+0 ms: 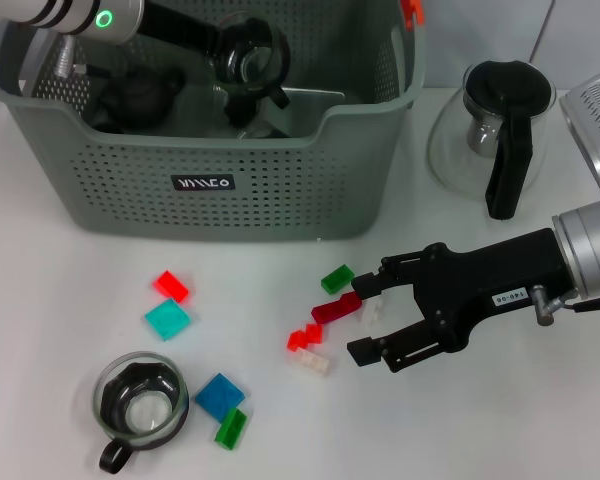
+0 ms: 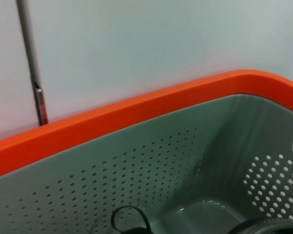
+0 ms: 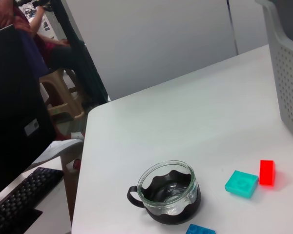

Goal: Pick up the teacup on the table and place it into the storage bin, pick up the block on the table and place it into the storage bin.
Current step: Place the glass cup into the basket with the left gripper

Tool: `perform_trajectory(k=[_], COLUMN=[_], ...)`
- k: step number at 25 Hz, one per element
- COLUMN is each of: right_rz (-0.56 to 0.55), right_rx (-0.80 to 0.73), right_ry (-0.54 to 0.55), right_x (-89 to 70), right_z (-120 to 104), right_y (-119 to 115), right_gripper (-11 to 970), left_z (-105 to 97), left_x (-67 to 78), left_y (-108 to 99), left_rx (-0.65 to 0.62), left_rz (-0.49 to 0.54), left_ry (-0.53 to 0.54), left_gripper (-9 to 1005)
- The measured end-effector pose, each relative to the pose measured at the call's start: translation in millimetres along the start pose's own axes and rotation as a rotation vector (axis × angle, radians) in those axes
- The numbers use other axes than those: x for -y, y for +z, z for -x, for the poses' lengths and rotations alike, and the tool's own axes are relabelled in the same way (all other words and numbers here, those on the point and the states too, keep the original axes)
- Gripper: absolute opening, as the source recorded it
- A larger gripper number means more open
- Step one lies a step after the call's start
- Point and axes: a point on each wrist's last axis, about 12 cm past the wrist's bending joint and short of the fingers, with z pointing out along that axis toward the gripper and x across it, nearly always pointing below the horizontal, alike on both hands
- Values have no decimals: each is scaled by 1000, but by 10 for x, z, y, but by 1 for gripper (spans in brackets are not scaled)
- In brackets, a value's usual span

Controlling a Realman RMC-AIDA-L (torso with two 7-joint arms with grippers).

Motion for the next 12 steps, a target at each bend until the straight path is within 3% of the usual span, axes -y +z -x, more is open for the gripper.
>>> perform_trajectory(k=[12], right_rz=[-2], right_rx=[5], right_ry=[-8], right_x=[2], right_z=[7], right_y=[9], right_gripper=[911], left_z=[-21], left_x=[-10], left_y=[22], left_rx=[-9], left_rz=[22], left_ry=[15], left_gripper=[44])
